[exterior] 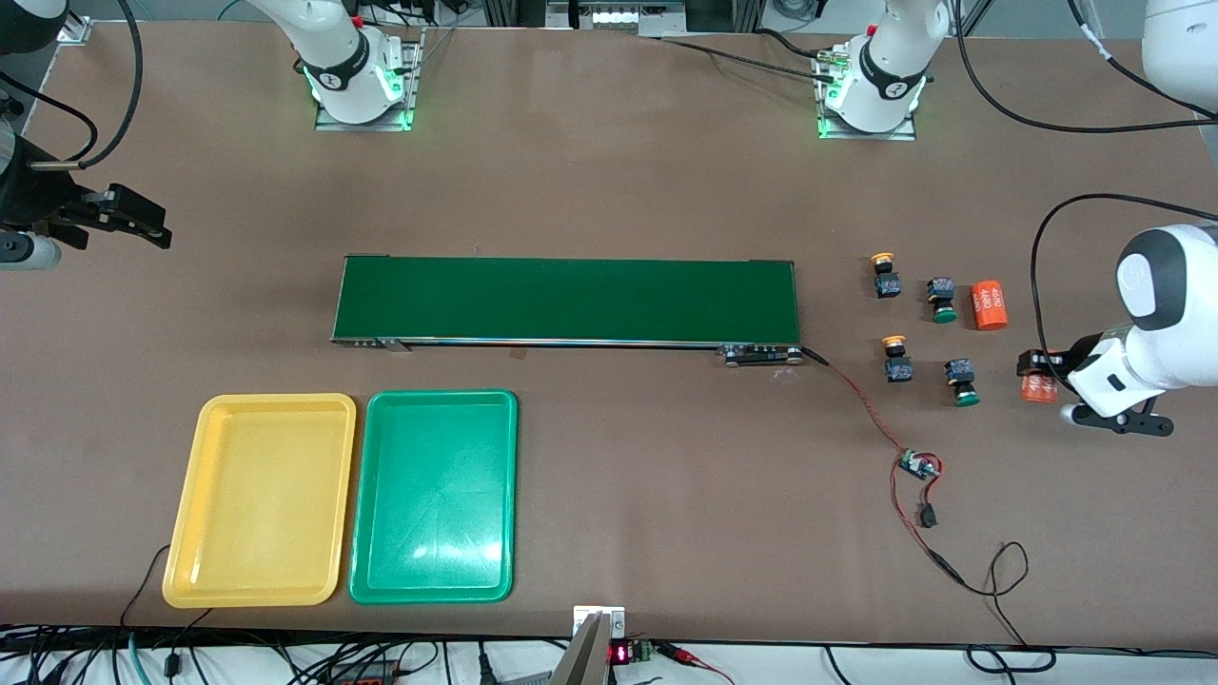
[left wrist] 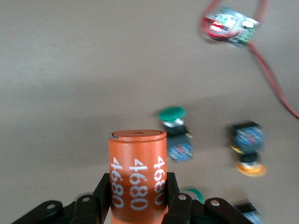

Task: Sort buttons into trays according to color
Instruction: 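Grasp the orange cylinder with the left gripper and lift it, then lower the cylinder onto the green conveyor and open the left gripper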

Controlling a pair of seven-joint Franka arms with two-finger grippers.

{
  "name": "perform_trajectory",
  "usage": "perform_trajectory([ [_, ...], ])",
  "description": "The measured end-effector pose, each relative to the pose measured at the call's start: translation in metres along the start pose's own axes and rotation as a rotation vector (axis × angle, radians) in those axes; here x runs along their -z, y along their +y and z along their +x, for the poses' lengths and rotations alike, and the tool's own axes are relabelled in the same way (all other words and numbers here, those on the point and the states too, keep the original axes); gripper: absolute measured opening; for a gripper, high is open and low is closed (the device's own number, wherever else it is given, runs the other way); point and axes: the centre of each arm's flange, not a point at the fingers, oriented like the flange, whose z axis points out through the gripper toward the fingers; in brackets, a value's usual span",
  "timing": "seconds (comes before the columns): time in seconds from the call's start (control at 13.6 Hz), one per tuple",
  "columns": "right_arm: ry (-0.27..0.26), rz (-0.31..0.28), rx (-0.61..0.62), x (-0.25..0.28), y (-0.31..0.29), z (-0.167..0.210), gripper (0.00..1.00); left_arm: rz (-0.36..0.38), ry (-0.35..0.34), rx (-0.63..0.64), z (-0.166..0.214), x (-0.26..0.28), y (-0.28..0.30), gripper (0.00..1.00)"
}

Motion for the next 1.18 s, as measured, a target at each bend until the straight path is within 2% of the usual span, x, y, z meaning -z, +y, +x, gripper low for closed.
perform_trajectory([
  [0.22,0.000,0.000,0.000,0.000,0.000,0.000,1.00,-0.046,-0.089,-0.114,0.004,0.016,0.044,0.50],
  [0.44,0.000,0.000,0.000,0.000,0.000,0.000,1.00,-0.089,-0.123,-0.388,0.010,0.022,0.111,0.50],
  [0.81,0.002,0.000,0.000,0.000,0.000,0.000,1.00,-0.141,-0.103,-0.911,0.018,0.015,0.185,0.50],
  [1.03,0.003,0.000,0.000,0.000,0.000,0.000,1.00,-0.160,-0.084,-1.090,0.013,0.004,0.255,0.50],
  [1.18,0.004,0.000,0.000,0.000,0.000,0.001,1.00,-0.153,-0.037,-1.176,0.009,-0.009,0.293,0.50],
])
